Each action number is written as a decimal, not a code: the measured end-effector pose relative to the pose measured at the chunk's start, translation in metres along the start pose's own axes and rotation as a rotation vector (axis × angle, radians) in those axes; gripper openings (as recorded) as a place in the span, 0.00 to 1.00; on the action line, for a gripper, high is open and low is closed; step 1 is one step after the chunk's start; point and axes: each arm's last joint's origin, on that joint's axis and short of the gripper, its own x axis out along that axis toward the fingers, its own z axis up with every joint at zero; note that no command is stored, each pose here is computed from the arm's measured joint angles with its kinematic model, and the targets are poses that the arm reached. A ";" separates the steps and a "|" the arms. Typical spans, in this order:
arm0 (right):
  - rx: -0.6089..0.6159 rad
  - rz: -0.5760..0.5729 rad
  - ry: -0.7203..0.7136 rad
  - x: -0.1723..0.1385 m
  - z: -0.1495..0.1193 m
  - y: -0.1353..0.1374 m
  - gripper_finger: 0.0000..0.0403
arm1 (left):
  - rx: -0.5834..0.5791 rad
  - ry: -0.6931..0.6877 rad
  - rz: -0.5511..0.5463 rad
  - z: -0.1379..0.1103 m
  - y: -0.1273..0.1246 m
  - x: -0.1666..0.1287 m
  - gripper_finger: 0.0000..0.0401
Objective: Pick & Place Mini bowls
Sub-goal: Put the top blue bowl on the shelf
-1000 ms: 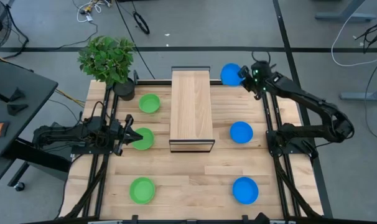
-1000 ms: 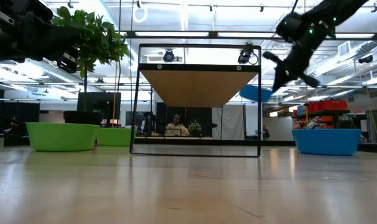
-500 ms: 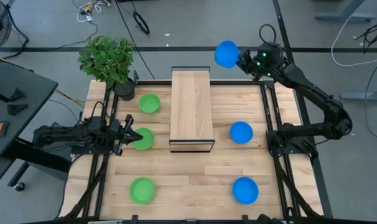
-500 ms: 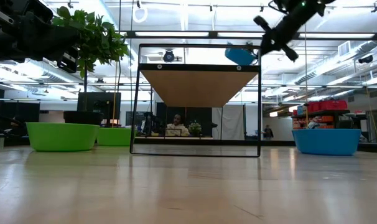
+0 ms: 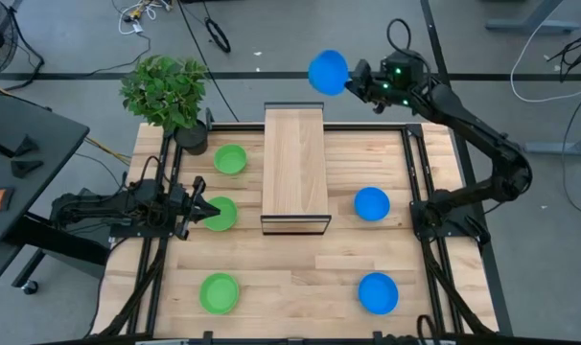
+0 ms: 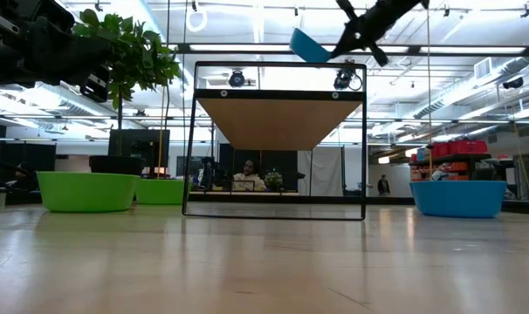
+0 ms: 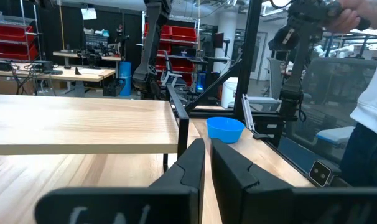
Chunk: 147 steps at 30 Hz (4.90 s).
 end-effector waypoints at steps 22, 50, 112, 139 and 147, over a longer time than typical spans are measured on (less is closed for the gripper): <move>-0.043 -0.055 0.233 0.073 -0.037 0.021 0.00 | 0.000 0.000 0.000 0.000 0.000 0.000 0.07; -0.105 -0.345 0.364 0.116 -0.052 -0.021 0.00 | 0.000 0.000 0.000 0.000 0.000 0.000 0.07; -0.221 -0.458 0.433 0.126 -0.038 -0.007 0.00 | 0.000 0.000 0.000 0.000 0.000 0.000 0.07; -0.275 -0.532 0.447 0.130 -0.040 -0.016 0.00 | 0.000 0.000 0.000 0.000 0.000 0.000 0.07; -0.319 -0.518 0.450 0.131 -0.039 -0.016 0.00 | 0.000 0.000 0.000 0.000 0.000 0.000 0.07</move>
